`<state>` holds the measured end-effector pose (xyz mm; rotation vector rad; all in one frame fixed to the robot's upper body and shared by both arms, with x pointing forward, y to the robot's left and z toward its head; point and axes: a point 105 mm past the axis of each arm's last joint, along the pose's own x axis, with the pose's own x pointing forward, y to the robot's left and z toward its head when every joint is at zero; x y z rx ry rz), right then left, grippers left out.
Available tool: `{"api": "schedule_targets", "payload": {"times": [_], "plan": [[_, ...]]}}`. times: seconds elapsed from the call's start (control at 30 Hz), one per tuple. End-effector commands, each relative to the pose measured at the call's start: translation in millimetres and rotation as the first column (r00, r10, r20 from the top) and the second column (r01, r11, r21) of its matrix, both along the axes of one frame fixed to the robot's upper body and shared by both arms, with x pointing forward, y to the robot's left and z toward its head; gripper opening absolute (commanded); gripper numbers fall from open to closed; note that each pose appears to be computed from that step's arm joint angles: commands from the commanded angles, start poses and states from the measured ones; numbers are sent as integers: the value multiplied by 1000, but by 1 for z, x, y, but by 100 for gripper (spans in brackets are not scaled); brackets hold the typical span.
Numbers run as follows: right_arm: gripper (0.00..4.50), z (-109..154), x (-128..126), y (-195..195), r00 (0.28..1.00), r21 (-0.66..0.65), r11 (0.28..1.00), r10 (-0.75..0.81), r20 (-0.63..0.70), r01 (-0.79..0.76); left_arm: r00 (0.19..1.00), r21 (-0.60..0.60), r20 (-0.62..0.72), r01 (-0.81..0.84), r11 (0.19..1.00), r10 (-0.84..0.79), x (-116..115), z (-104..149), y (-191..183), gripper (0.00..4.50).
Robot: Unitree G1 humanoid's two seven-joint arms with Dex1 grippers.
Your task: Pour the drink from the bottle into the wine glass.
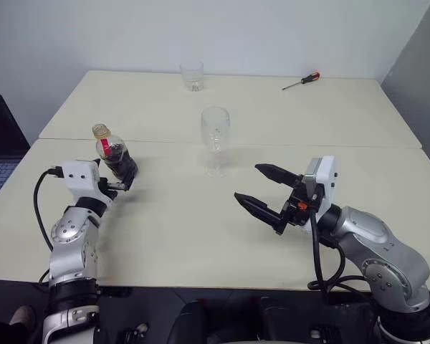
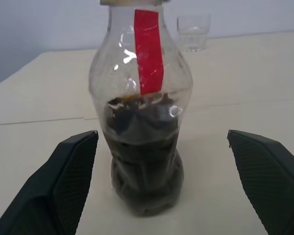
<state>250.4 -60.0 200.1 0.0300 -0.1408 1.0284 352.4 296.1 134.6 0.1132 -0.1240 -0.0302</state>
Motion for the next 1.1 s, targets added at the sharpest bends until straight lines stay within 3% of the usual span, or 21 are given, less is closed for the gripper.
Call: {"api": "schedule_targets", "payload": {"times": [0.03, 0.97, 1.1], "plan": [[447, 10, -5, 4, 999, 22, 1000, 22, 32, -23, 999, 42, 44, -1, 999, 0, 6, 14, 8, 450], [447, 9, -3, 3, 1000, 23, 1000, 10, 18, -11, 998, 42, 5, 69, 997, -69, 53, 13, 6, 450], [450, 8, -2, 3, 1000, 22, 1000, 7, 15, -7, 997, 28, 16, 69, 997, -69, 54, 16, 8, 356]]}}
